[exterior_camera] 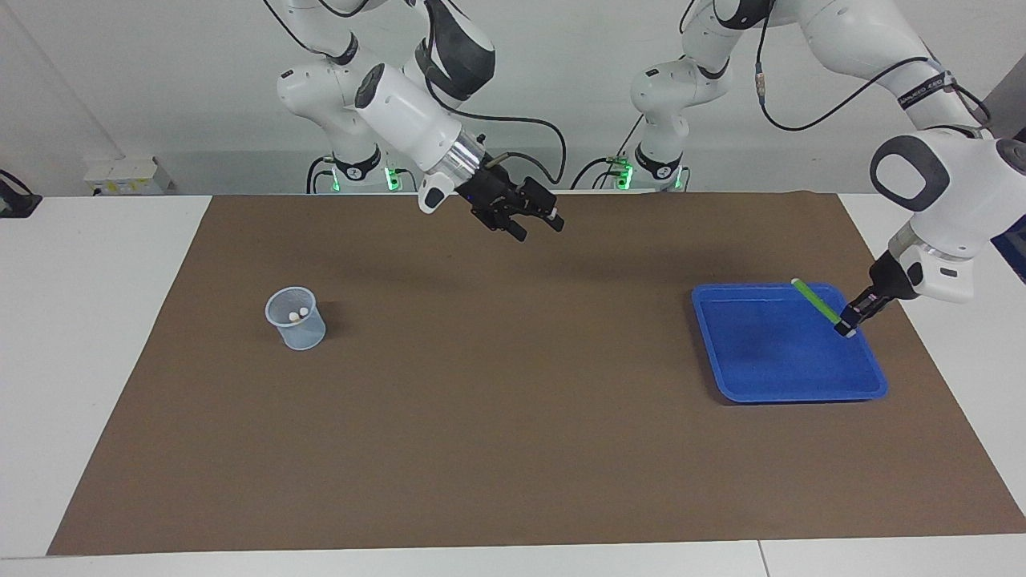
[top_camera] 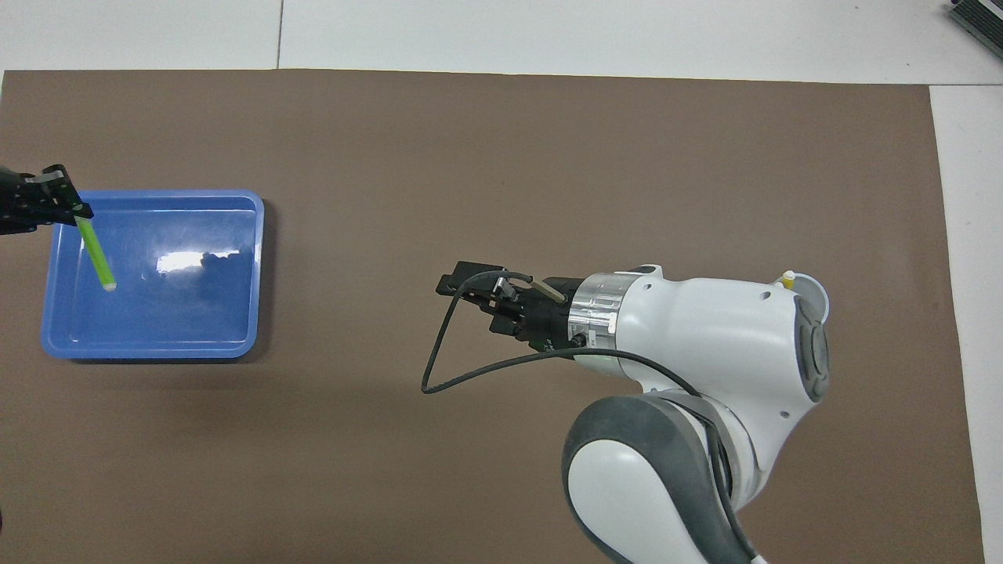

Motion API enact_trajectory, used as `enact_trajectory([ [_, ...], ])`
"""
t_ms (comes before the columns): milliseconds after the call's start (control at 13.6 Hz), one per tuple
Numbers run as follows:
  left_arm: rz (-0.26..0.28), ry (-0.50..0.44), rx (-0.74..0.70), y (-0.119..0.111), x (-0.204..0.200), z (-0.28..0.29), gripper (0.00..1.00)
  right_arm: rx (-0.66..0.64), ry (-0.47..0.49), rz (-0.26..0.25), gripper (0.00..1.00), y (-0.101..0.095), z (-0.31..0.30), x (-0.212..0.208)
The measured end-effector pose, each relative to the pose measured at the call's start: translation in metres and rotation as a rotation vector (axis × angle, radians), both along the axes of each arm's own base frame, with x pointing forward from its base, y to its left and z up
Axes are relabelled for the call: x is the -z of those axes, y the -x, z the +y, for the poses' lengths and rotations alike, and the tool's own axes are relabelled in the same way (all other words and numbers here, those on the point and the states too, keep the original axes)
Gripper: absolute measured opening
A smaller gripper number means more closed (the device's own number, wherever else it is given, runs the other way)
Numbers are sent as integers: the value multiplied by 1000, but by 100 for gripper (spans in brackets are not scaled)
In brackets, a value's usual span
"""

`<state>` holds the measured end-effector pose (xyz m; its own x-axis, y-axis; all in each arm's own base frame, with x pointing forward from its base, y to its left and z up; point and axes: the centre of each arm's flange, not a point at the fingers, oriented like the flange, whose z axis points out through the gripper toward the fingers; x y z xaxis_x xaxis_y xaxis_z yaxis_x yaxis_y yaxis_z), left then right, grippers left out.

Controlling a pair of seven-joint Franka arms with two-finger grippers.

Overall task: Transfer and insert pens with both arms
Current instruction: 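Lift the green pen out of the tray with the left gripper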

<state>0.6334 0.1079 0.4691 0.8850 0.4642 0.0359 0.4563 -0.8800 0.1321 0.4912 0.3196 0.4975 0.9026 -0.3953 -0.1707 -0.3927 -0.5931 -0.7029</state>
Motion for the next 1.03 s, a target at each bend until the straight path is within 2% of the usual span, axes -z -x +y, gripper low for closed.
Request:
enact_trajectory([
  [442,-1,34,-360,22,-68,-47,17,6,-2,3,100,-2,-2,1],
  [664,-11,65,-547,33,-100,-82,17,32,-46,31,100,-2,-2,1],
  [1032,5,124,-800,46,-122,-161,17,35,-50,34,100,-2,-2,1],
])
